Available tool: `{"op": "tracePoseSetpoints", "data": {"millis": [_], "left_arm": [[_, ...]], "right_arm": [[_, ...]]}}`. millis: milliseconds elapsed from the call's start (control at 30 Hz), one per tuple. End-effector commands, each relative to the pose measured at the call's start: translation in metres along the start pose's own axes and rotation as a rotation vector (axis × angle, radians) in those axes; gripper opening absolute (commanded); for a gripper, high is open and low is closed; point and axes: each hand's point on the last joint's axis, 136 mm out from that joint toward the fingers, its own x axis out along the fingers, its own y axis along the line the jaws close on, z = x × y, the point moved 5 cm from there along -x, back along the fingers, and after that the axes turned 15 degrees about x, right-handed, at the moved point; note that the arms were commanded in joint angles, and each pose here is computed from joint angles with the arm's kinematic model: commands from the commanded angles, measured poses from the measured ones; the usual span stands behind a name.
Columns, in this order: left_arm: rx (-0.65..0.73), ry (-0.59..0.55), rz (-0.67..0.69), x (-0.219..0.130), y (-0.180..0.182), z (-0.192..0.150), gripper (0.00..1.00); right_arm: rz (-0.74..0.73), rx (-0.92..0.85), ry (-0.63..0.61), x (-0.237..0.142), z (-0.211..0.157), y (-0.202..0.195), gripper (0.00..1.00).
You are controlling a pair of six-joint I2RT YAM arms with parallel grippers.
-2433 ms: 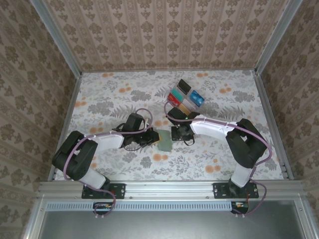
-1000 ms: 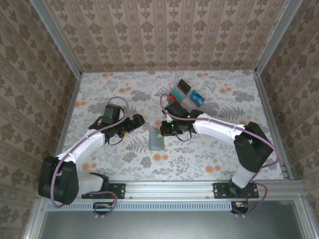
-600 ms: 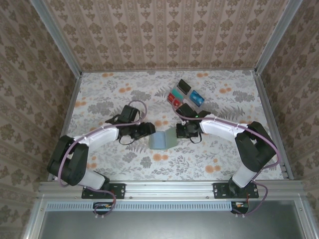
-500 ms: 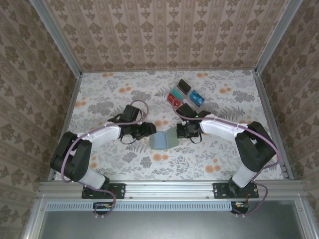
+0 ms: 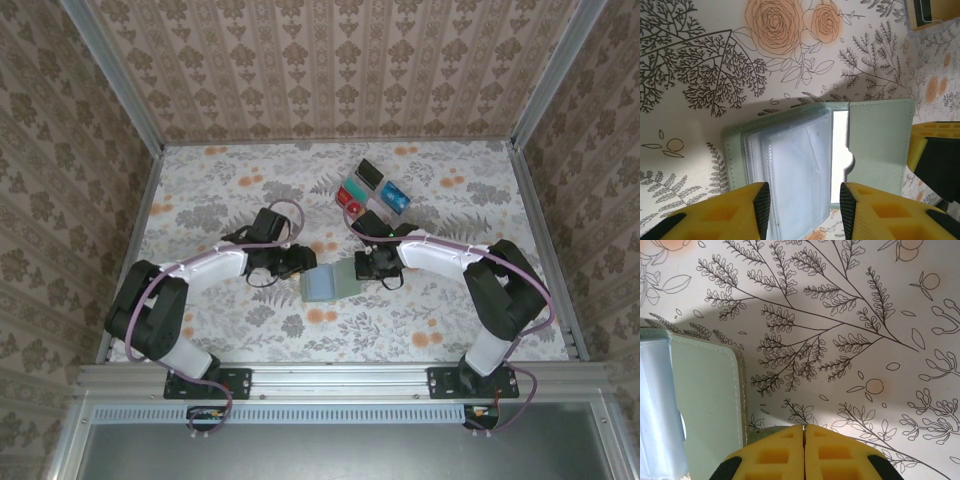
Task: Take the credit cards out of the card holder
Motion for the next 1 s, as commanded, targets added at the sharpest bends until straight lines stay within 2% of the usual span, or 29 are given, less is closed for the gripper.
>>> {"op": "tracePoseSetpoints", "data": {"millis": [0, 233, 400, 567, 733, 967], "left_arm": [[0.053, 0.041, 0.01, -0.004, -0.012, -0.004, 0.41], [0.002, 0.096, 0.069, 0.011, 0.0, -0.014, 0.39], [-0.008, 0.103, 0.043, 0.018, -0.002, -0.013, 0.4], [-0.008, 0.116, 0.033, 0.025, -0.002, -0.014, 0.33], [-0.021, 0.129, 0.038, 0.031, 0.001, -0.016, 0.34], [0.002, 0.096, -0.076, 0.03, -0.015, -0.008, 0.3]], "right_arm": [[-0.058, -0.01, 0.013, 0.007, -0.006, -0.012, 0.07], [-0.065, -0.001, 0.024, 0.012, -0.008, -0.013, 0.07], [-0.066, -0.002, 0.025, 0.013, -0.008, -0.013, 0.06], [-0.054, 0.002, 0.024, 0.012, -0.008, -0.011, 0.06], [-0.055, 0.0, 0.025, 0.013, -0.008, -0.011, 0.06], [-0.056, -0.001, 0.027, 0.013, -0.009, -0.011, 0.06]]}}
